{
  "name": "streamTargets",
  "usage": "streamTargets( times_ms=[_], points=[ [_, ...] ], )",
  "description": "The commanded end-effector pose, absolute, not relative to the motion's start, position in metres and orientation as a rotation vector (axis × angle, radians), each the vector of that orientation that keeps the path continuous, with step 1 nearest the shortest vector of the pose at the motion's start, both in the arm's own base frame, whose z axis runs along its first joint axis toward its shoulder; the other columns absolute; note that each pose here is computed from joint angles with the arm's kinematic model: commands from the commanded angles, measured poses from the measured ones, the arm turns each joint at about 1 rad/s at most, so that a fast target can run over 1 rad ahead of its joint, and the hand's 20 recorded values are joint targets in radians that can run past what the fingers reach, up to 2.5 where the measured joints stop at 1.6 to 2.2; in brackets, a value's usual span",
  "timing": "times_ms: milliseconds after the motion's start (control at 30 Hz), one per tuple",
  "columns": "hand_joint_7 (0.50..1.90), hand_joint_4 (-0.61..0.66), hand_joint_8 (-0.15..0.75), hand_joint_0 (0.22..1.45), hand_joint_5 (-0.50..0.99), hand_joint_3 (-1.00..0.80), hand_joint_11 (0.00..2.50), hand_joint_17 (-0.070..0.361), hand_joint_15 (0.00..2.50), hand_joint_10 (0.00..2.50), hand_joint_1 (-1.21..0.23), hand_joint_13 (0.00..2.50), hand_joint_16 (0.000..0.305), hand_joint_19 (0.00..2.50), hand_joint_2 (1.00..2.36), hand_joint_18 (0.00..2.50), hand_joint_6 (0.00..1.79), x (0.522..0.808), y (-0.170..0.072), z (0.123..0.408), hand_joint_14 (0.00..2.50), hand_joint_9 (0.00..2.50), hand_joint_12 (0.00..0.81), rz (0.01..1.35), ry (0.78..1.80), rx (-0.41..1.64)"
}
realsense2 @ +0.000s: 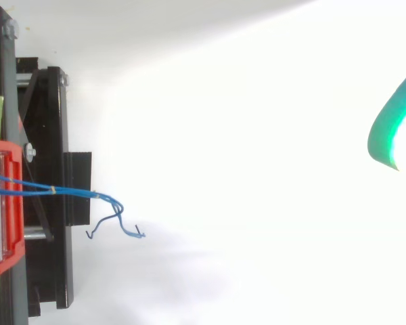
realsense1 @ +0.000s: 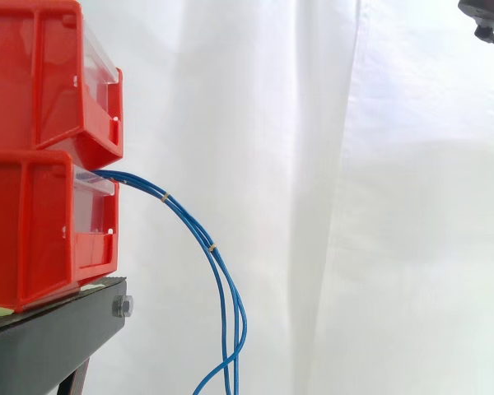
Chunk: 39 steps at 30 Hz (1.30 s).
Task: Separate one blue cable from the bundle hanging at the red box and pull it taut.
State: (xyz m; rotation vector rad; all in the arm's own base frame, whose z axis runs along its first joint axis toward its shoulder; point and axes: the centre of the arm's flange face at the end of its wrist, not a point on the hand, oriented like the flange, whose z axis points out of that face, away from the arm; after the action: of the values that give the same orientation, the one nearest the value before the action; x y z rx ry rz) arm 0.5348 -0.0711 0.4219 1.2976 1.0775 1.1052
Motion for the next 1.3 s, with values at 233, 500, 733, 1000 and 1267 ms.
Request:
streamTargets(
  times_ms=[233,500,733,1000,1267],
  points=[
    [0.71,0.23,0.317,0.59,-0.21,-0.47,0.31,0.099,0.29,0.01,-0.62,0.71,0.044,0.53,1.0,0.87,0.5,0.536,-0.068,0.42,0.01,0.77,0.363,1.079,1.101,1.273],
    [0.72,0.24,0.317,0.6,-0.21,-0.46,0.33,0.099,0.3,0.01,-0.62,0.71,0.044,0.53,1.0,0.87,0.5,0.575,-0.069,0.362,0.01,0.77,0.362,1.012,1.097,1.36],
    [0.72,0.24,0.321,0.6,-0.2,-0.46,0.32,0.099,0.3,0.01,-0.62,0.71,0.044,0.53,1.0,0.87,0.5,0.604,-0.069,0.355,0.01,0.78,0.361,1.008,1.078,1.36],
    [0.72,0.24,0.32,0.6,-0.2,-0.46,0.33,0.099,0.3,0.01,-0.62,0.71,0.044,0.53,1.0,0.87,0.5,0.621,-0.071,0.335,0.01,0.78,0.362,0.992,1.034,1.344],
    [0.72,0.24,0.319,0.6,-0.2,-0.46,0.33,0.099,0.3,0.01,-0.62,0.71,0.044,0.53,1.0,0.87,0.5,0.649,-0.068,0.319,0.01,0.79,0.361,0.991,1.032,1.339]
  ],
)
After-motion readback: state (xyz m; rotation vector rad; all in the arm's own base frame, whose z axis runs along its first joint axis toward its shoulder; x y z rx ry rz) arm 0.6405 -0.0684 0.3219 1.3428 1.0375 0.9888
